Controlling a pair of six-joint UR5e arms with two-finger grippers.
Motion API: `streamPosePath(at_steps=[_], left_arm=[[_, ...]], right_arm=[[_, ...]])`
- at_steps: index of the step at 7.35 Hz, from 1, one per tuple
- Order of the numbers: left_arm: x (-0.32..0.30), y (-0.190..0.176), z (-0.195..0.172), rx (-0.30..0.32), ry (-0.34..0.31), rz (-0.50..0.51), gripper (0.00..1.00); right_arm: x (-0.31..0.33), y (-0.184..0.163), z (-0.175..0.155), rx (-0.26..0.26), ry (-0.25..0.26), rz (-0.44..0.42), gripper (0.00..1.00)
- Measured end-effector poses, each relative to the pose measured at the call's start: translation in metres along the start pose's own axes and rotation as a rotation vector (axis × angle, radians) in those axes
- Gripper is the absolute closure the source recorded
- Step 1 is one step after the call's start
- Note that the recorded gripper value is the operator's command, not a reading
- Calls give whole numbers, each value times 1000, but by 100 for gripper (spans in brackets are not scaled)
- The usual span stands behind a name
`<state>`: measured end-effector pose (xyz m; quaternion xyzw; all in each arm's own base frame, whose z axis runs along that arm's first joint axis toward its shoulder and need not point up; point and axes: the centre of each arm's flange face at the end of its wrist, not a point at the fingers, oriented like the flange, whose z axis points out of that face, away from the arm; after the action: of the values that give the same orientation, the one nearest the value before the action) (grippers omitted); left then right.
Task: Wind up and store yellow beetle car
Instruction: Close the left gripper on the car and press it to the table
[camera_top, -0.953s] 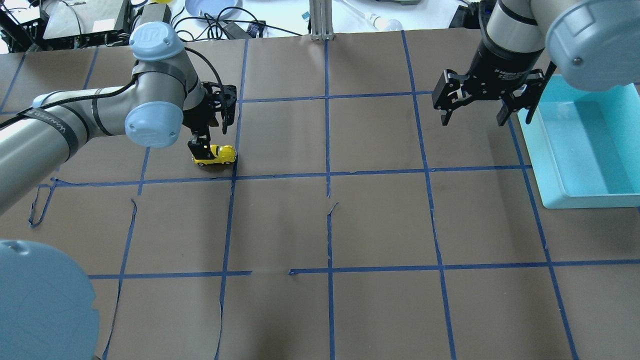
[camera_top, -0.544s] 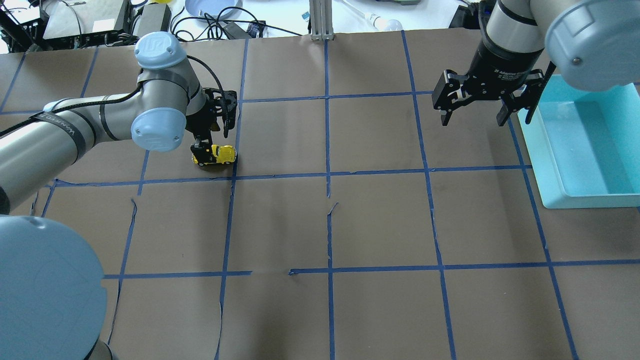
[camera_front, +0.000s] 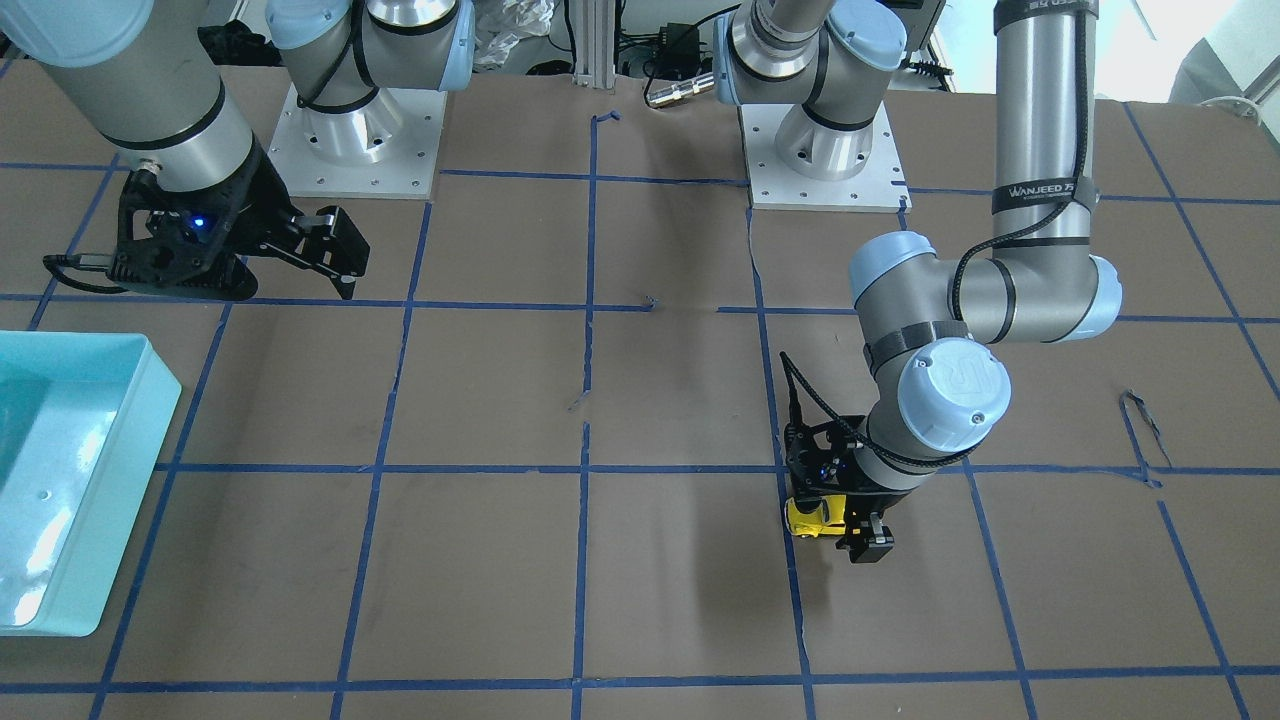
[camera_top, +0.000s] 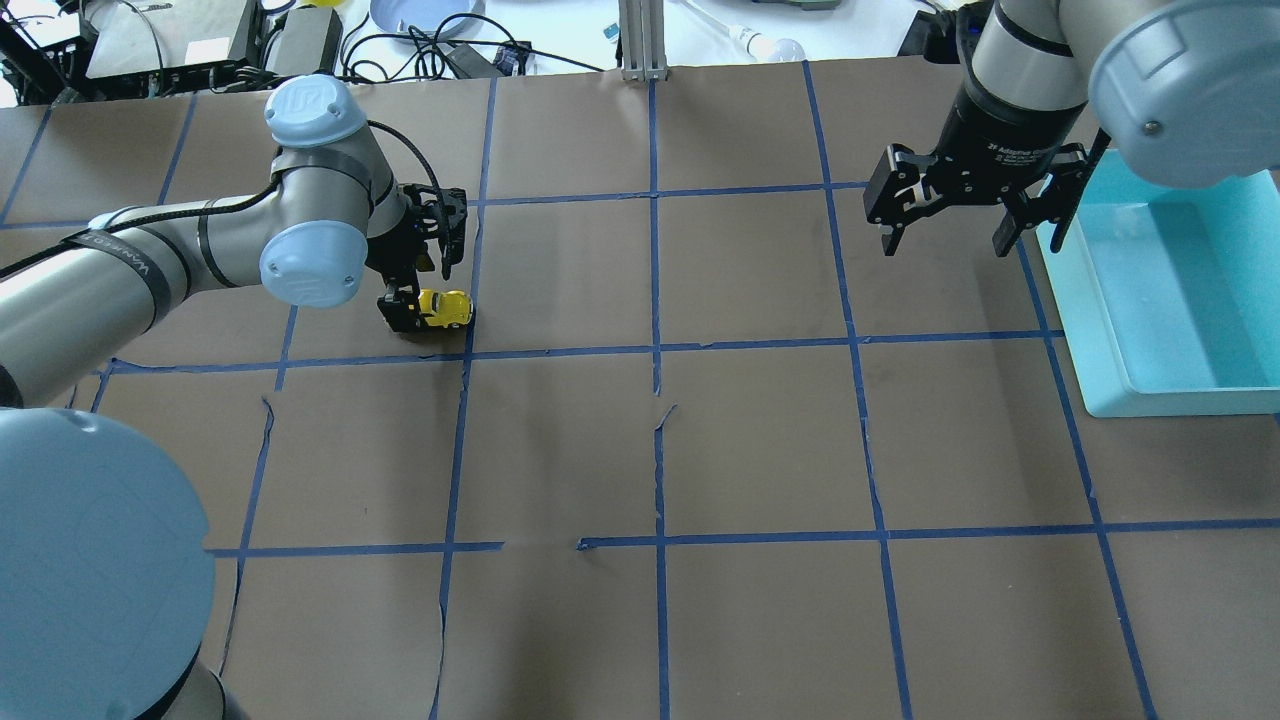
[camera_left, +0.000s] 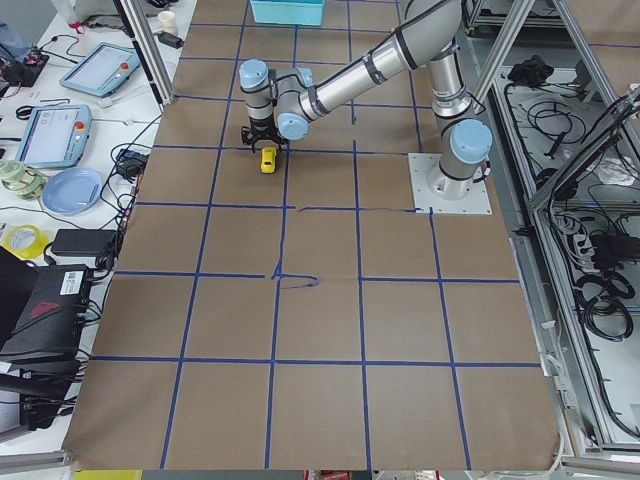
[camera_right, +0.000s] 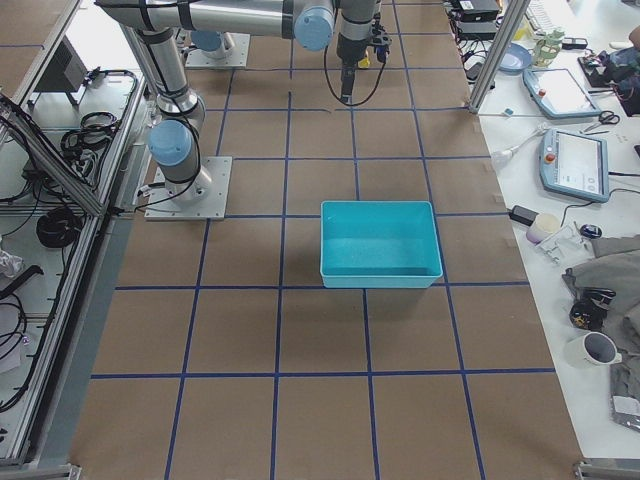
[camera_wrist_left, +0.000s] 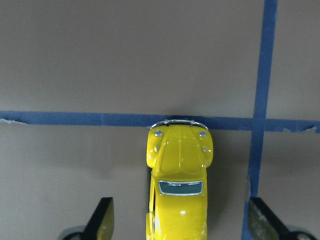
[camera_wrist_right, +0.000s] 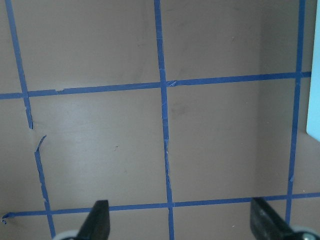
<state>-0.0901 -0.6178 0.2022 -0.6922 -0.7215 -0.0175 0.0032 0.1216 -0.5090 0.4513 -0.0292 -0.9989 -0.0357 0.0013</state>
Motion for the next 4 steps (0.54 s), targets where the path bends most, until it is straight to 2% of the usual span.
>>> streamPosePath(at_steps=[3, 4], left_arm=[[1, 1, 10, -1, 4, -4, 13], [-1, 0, 14, 1, 0, -6, 17]], right_arm=[[0, 0, 1, -1, 0, -1, 0], [0, 0, 1, -1, 0, -1, 0]])
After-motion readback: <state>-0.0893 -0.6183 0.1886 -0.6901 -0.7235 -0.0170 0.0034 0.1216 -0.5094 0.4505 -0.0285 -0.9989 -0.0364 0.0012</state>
